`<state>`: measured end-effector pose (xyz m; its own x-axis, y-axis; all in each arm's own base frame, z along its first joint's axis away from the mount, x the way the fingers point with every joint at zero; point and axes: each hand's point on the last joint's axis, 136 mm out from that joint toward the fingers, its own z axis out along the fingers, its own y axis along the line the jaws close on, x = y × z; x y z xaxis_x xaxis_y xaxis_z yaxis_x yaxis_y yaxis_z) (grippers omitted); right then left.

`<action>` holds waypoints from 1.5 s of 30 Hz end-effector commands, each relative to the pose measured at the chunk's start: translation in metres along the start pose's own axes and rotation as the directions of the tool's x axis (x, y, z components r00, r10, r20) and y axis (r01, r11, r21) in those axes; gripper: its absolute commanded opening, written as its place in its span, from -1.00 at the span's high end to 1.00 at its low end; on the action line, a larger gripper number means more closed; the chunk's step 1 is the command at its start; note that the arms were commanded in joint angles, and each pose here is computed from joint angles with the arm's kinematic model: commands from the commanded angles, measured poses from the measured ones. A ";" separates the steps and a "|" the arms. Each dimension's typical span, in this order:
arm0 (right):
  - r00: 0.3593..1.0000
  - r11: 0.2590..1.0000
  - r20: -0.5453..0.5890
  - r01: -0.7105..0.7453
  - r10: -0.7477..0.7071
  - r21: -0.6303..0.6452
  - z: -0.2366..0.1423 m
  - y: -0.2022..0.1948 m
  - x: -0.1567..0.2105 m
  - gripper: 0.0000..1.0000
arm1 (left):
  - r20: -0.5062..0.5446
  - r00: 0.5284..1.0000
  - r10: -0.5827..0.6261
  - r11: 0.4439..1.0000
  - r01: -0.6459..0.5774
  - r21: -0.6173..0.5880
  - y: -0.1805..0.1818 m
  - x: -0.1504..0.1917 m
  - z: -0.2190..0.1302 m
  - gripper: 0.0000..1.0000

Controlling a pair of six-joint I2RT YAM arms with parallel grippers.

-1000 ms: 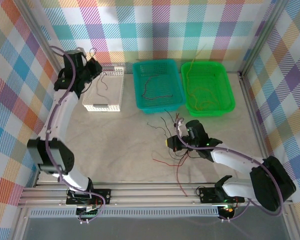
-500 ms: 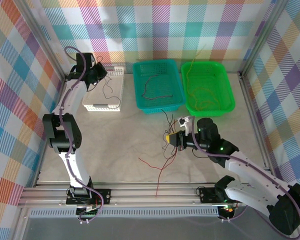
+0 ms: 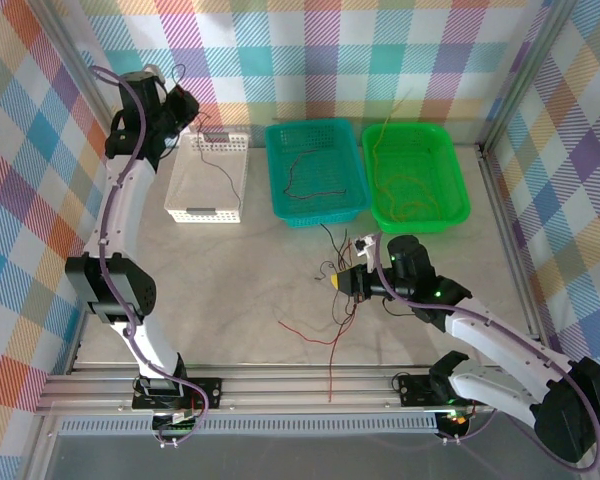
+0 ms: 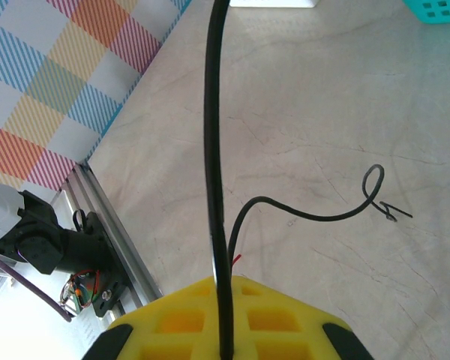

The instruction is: Untangle the cables

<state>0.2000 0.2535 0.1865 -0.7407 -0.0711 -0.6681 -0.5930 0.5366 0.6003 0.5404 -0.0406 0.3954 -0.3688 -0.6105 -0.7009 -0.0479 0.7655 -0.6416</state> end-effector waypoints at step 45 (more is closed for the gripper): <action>0.998 0.993 -0.062 0.023 -0.030 -0.115 0.028 0.011 -0.004 1.00 | -0.037 0.999 0.039 0.989 -0.044 -0.144 0.065 0.023 0.068 1.00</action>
<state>0.2079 0.2730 0.1635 -0.7847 -0.1257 -0.6069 -0.5767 0.5070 0.6406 0.5790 -0.0282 0.3365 -0.4135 -0.5906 -0.6930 -0.1457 0.7942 -0.5899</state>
